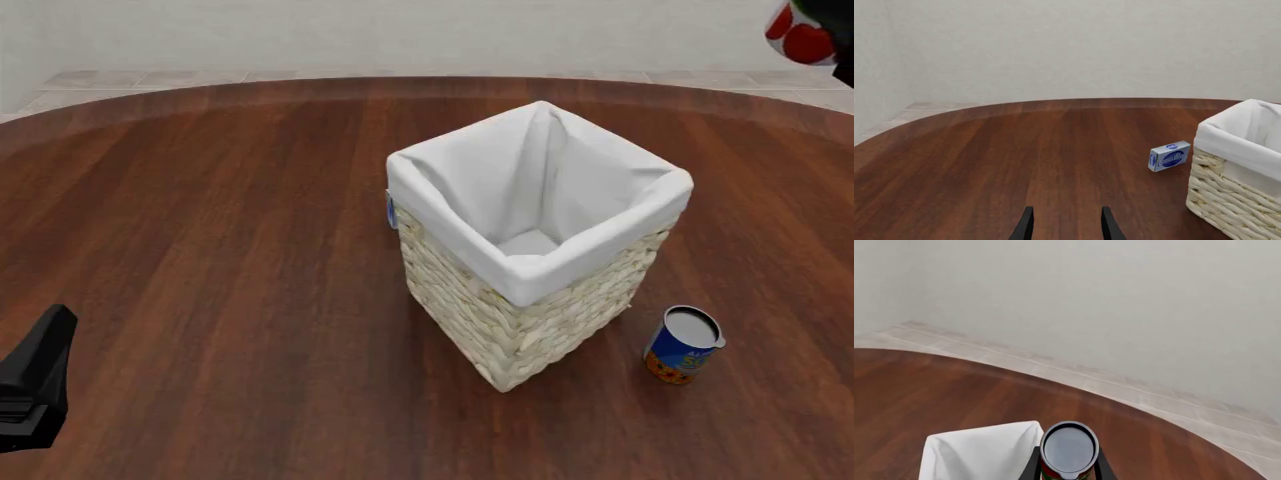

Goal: Pick up the tomato sauce, and put it in the basket.

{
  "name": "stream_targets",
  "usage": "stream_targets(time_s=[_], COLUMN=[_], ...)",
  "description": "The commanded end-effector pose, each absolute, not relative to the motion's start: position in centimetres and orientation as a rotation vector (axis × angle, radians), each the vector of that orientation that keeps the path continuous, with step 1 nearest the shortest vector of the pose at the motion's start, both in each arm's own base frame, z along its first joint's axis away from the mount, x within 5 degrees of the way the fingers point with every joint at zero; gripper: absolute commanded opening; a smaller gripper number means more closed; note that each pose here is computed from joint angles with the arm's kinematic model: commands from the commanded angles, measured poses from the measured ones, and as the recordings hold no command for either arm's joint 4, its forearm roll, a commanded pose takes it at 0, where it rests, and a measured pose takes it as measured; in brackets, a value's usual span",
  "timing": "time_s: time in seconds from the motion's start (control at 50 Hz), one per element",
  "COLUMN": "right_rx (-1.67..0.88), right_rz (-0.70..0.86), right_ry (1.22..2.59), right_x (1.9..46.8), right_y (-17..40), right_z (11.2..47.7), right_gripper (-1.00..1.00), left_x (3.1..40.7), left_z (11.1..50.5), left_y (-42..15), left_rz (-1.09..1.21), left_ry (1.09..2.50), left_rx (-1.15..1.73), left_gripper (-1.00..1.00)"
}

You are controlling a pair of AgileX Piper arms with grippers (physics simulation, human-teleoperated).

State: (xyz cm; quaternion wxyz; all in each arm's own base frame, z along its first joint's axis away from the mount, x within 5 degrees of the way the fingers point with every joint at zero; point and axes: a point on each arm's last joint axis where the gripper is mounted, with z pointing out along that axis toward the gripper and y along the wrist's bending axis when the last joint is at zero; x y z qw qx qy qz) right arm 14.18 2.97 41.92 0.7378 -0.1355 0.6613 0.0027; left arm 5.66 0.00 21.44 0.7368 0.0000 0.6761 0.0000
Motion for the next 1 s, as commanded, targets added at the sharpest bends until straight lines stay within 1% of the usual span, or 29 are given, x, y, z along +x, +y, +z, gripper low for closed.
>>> stream_targets(time_s=[0.02,0.64,1.0], right_rx=[-0.306,-0.386,-0.417], right_rz=[0.079,0.186,0.237], right_ry=[1.448,1.464,1.499], right_x=[14.4,15.9,17.5], right_y=[3.8,6.2,7.9], right_z=[42.2,40.7,38.6], right_gripper=[-1.00,-1.00,-1.00], left_x=[5.7,5.7,5.7], left_z=[21.4,21.4,21.4], left_y=[0.0,0.0,0.0], left_rz=[0.000,0.000,0.000], left_ry=[1.485,1.485,1.485], left_rx=[0.000,0.000,0.000], left_gripper=[1.00,1.00,1.00])
